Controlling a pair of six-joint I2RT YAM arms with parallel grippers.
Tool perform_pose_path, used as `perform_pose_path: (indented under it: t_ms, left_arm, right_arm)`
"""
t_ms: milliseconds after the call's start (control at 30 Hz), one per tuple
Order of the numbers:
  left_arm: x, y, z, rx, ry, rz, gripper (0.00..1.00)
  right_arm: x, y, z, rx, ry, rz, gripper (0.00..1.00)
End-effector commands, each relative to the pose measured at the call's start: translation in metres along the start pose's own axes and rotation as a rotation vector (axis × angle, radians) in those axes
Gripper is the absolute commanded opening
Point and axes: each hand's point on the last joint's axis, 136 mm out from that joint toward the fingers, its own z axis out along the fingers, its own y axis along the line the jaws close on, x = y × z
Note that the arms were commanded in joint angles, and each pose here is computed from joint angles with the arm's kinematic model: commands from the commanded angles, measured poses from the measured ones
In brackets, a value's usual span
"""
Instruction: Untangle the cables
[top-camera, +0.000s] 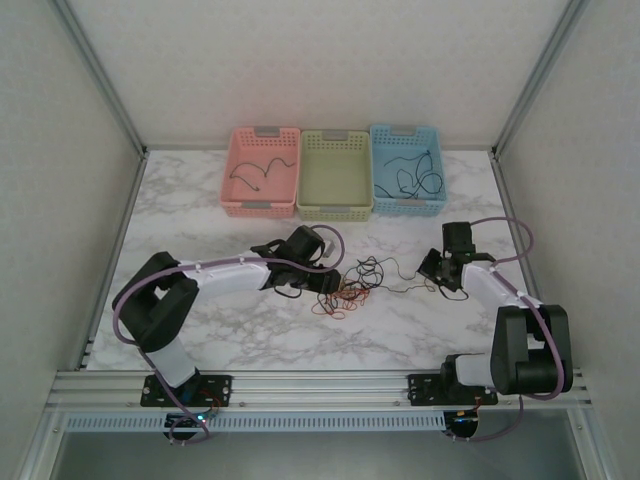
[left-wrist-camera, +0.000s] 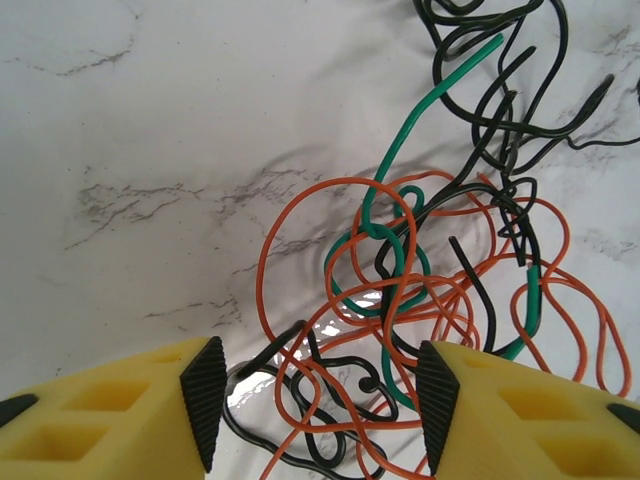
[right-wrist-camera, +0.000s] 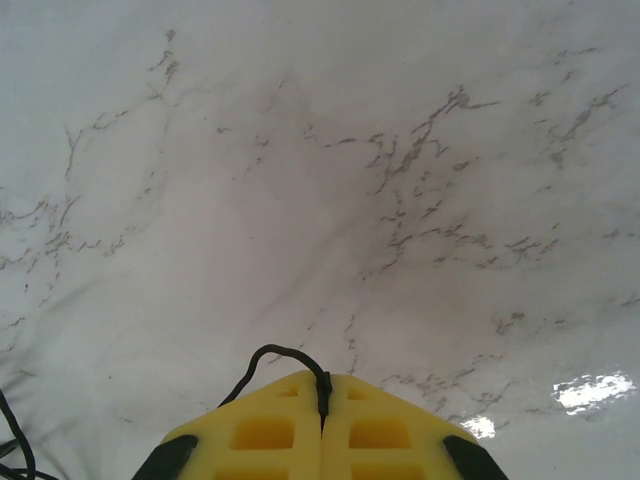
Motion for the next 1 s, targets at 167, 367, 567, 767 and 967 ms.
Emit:
perform_pose_path:
  t_ms: [167,367,567,767,967]
  left_arm:
    - [0.010,0.009,0.011,-0.009,0.038,0.012,0.46]
    - [0.011,0.010,0.008,-0.015,0.039,0.009,0.27]
    - [0.011,0.015,0.007,-0.024,0.038,0.002,0.12]
    - [0.003,0.016,-0.005,-0.036,0.003,-0.025,0.00]
    - [-0.017,0.014,-0.048,-0.025,-0.126,-0.061,0.00]
  right_arm:
    - [0.005,0.003,0.005,-0.015,0.025,-0.013,0.00]
    - [0.005,0.004,0.007,-0.016,0.033,-0.011,0.00]
    - [0.006,0.005,0.007,-0.020,0.035,-0.013,0.00]
    - [0.006,0.004,0.008,-0.017,0.037,-0.012,0.00]
    - [0.005,0.004,0.008,-0.018,0.033,-0.012,0.00]
